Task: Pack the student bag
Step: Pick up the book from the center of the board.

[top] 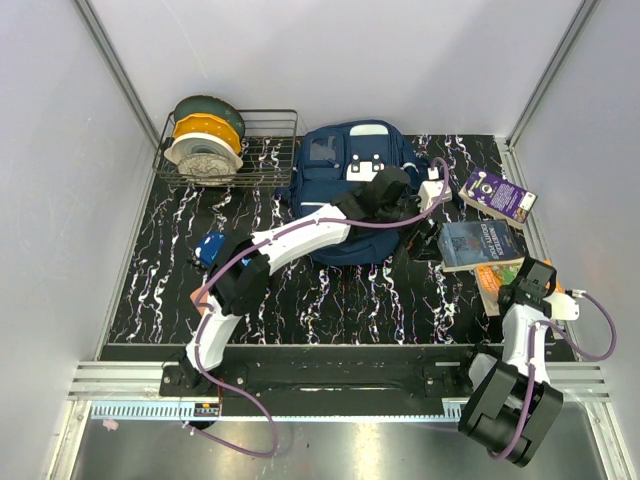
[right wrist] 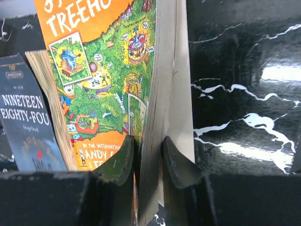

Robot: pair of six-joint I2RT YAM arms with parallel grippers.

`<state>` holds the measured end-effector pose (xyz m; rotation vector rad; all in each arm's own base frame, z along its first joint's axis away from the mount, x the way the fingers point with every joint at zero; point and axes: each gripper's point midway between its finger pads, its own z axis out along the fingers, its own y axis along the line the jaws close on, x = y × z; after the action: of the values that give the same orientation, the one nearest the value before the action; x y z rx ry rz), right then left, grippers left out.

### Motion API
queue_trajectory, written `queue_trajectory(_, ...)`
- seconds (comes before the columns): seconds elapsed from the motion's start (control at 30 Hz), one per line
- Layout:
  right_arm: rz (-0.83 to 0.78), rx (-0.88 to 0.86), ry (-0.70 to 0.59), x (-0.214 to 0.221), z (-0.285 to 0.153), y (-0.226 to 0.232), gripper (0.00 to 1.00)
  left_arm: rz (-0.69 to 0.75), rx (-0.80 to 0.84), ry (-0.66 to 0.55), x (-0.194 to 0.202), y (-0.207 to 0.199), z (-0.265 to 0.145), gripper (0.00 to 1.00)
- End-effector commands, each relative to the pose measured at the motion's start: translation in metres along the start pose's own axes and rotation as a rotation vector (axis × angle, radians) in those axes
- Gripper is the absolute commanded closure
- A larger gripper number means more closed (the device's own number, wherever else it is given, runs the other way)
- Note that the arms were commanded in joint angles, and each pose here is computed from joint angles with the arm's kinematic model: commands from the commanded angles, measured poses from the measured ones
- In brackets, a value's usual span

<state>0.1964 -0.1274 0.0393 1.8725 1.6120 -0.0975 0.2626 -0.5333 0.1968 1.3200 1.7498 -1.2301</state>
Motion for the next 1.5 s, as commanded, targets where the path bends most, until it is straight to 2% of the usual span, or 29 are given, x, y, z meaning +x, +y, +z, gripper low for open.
queue_trajectory(0.0,-0.1,-0.101,0.139,0.027,-0.008,0.008,1.0,0.046,-0.02,-0.036,-0.015,-0.004,-0.009,0.01)
queue_trajectory(0.13,-0.141,-0.182,0.189,0.029,-0.024,0.027,1.0,0.044,-0.058,-0.036,-0.014,0.0,-0.013,0.01)
queue_trajectory(0.23,-0.178,-0.21,0.168,0.014,-0.045,0.042,1.0,0.045,-0.101,-0.054,-0.018,0.006,-0.02,0.01)
queue_trajectory(0.27,-0.18,-0.237,0.116,-0.004,-0.058,0.056,1.0,0.033,-0.118,-0.068,-0.022,0.011,-0.024,0.01)
queue_trajectory(0.47,-0.208,-0.253,-0.04,-0.053,-0.114,0.067,1.0,-0.017,-0.141,-0.169,-0.051,0.027,-0.048,0.01)
queue_trajectory(0.63,-0.248,-0.437,-0.052,-0.059,-0.162,0.089,1.0,-0.032,-0.119,-0.256,-0.079,0.03,-0.069,0.01)
queue_trajectory(0.73,-0.319,-0.663,0.022,-0.044,-0.192,0.122,1.0,-0.045,-0.111,-0.314,-0.094,0.031,-0.085,0.01)
queue_trajectory(0.77,-0.355,-0.743,0.114,-0.028,-0.201,0.132,1.0,-0.055,-0.112,-0.335,-0.098,0.035,-0.092,0.01)
queue_trajectory(0.83,-0.404,-0.877,0.176,-0.019,-0.219,0.152,1.0,-0.081,-0.102,-0.382,-0.106,0.036,-0.102,0.01)
queue_trajectory(0.87,-0.444,-0.946,0.289,-0.003,-0.227,0.159,1.0,-0.09,-0.104,-0.395,-0.108,0.041,-0.109,0.01)
queue_trajectory(0.93,-0.496,-1.061,0.359,0.004,-0.245,0.173,1.0,-0.117,-0.097,-0.406,-0.108,0.044,-0.116,0.01)
queue_trajectory(0.97,-0.531,-1.112,0.443,0.013,-0.253,0.175,1.0,-0.133,-0.107,-0.41,-0.106,0.051,-0.121,0.01)
queue_trajectory(1.0,-0.577,-1.151,0.459,0.018,-0.258,0.177,1.0,-0.145,-0.107,-0.418,-0.106,0.051,-0.126,0.01)
queue_trajectory(1.07,-0.621,-1.213,0.49,0.026,-0.272,0.185,1.0,-0.19,-0.069,-0.513,-0.108,0.051,-0.145,0.01)
queue_trajectory(1.1,-0.659,-1.313,0.495,0.033,-0.288,0.195,1.0,-0.181,-0.05,-0.585,-0.105,0.053,-0.152,0.01)
queue_trajectory(1.13,-0.688,-1.38,0.555,0.043,-0.302,0.195,1.0,-0.262,-0.038,-0.621,-0.106,0.06,-0.164,0.01)
queue_trajectory(1.23,-0.765,-1.399,0.662,0.066,-0.303,0.208,1.0,-0.299,-0.014,-0.617,-0.105,0.064,-0.171,0.01)
queue_trajectory(1.47,-0.914,-1.507,0.739,0.099,-0.325,0.202,1.0,-0.322,-0.074,-0.654,-0.107,0.074,-0.19,0.01)
